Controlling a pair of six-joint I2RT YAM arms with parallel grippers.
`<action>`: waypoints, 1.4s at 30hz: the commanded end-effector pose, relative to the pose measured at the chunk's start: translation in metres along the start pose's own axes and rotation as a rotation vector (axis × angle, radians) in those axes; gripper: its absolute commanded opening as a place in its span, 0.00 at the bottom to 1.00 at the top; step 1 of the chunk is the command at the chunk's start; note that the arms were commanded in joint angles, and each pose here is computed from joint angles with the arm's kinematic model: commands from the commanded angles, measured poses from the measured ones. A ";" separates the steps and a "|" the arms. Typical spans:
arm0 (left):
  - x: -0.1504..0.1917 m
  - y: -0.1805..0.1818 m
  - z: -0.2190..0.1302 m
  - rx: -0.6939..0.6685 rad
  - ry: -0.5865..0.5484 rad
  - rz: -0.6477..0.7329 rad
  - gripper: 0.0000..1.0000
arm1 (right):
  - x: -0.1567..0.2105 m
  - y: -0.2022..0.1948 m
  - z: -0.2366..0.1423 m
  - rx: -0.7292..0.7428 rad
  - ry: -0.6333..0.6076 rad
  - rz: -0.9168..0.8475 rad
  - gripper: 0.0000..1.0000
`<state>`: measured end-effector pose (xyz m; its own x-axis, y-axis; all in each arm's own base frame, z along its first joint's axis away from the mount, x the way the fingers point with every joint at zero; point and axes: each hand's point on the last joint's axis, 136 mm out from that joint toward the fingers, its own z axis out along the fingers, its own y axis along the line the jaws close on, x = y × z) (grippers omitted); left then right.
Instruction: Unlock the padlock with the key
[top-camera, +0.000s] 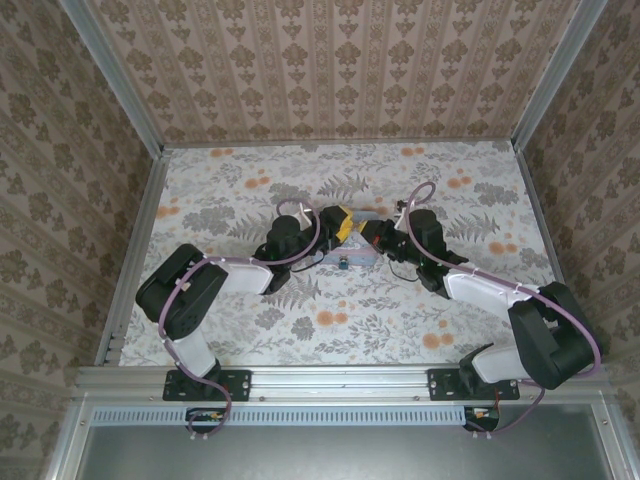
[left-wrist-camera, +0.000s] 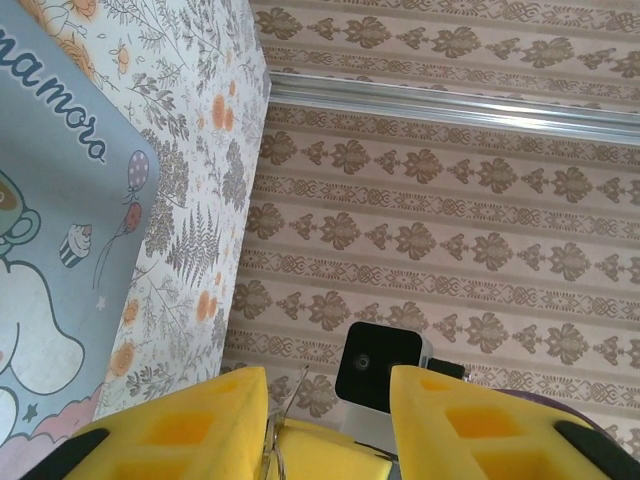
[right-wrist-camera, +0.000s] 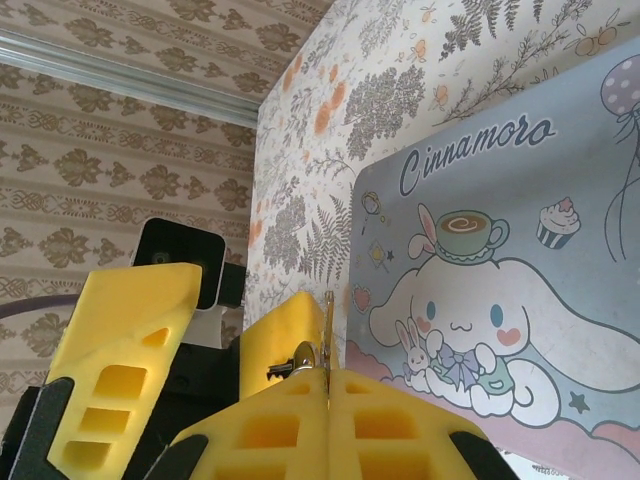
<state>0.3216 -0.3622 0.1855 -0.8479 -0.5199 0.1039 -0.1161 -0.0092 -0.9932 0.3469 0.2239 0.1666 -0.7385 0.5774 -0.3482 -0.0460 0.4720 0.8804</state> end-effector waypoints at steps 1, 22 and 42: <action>0.003 -0.005 0.000 0.030 0.002 0.014 0.37 | -0.004 0.000 -0.001 -0.005 -0.022 0.009 0.00; 0.002 0.008 0.003 0.007 0.003 0.015 0.00 | -0.007 0.007 -0.004 -0.026 -0.031 0.004 0.00; -0.016 -0.050 -0.043 -0.248 0.212 0.983 0.00 | -0.027 0.024 -0.035 -0.197 -0.025 -0.238 0.61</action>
<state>0.3372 -0.3230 0.2441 -0.7648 -0.2546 -0.5918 0.4450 0.4556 -0.7710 0.3435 0.1824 0.1776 -0.7024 0.5247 -0.4809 -0.1749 0.5277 0.8313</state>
